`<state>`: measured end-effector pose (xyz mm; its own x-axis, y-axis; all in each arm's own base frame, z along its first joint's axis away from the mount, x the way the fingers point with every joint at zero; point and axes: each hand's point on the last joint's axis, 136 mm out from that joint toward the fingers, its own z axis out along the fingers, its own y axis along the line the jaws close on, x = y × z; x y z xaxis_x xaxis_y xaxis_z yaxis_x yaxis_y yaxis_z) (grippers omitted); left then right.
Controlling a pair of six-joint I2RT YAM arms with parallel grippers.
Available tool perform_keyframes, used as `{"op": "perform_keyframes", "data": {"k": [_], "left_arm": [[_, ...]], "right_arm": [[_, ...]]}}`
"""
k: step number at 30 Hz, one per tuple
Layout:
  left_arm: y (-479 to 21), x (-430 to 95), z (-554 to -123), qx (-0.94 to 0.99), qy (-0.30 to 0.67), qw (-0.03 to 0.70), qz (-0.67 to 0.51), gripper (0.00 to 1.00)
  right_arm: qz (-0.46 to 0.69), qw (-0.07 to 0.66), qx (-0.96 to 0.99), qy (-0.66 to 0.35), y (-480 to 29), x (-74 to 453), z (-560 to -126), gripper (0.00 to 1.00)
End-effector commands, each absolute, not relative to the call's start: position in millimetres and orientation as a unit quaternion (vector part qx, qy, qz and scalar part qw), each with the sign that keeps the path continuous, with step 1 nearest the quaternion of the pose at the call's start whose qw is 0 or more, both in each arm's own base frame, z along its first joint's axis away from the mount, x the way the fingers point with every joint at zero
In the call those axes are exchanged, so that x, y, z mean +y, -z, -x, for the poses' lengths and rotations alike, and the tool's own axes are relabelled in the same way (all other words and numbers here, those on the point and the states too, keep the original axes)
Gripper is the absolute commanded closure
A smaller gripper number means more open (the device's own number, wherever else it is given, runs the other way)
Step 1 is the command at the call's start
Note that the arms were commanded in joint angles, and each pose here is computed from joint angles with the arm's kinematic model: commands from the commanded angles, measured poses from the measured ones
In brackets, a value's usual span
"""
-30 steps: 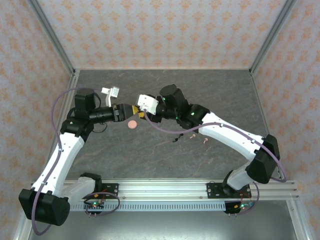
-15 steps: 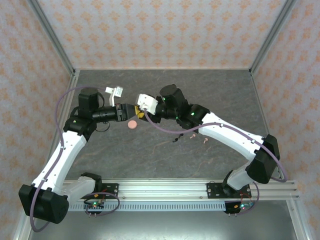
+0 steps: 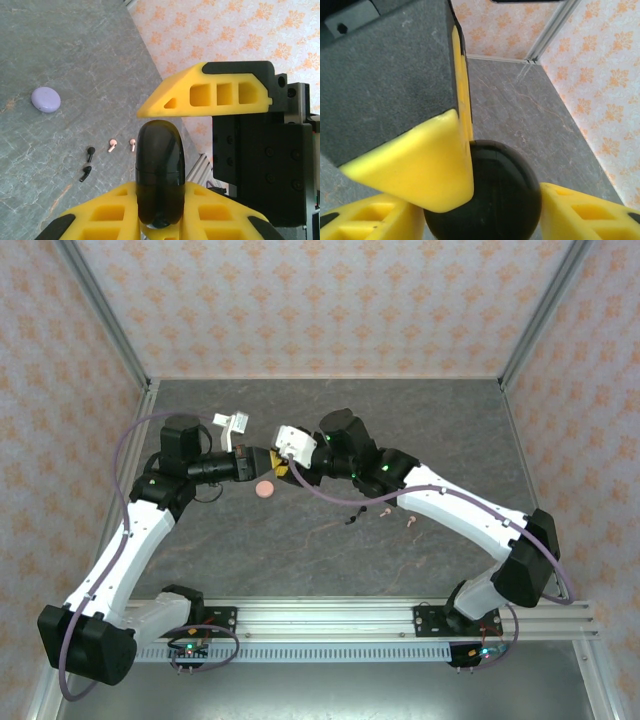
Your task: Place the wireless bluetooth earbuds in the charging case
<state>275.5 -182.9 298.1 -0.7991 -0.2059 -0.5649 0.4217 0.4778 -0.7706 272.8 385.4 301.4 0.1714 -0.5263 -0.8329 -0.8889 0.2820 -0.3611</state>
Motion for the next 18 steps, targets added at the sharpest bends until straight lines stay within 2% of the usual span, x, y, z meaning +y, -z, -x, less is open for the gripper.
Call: {"op": "perform_keyframes", "data": {"k": [1,5,8,13,18], "left_arm": [[-313,-183,-280,0.789,0.495,0.355,-0.085,0.82],[-323,-176,-288,0.768,0.481,0.415,-0.079,0.87],[-331,-173,-291,0.743,0.472,0.466,-0.085,0.88],[-341,-181,-283,0.706,0.457,0.524,-0.132,0.91],[-347,-195,-275,0.684,0.451,0.544,-0.18,0.97]], "right_arm": [[0.531,0.531,0.638,-0.17,-321,370,-277,0.33],[0.491,0.539,0.654,-0.2,-327,348,-266,0.12],[0.446,0.542,0.665,-0.254,-332,334,-255,0.03],[0.287,0.559,0.667,-0.401,-362,303,-262,0.01],[0.274,0.539,0.666,-0.436,-374,306,-259,0.01]]}}
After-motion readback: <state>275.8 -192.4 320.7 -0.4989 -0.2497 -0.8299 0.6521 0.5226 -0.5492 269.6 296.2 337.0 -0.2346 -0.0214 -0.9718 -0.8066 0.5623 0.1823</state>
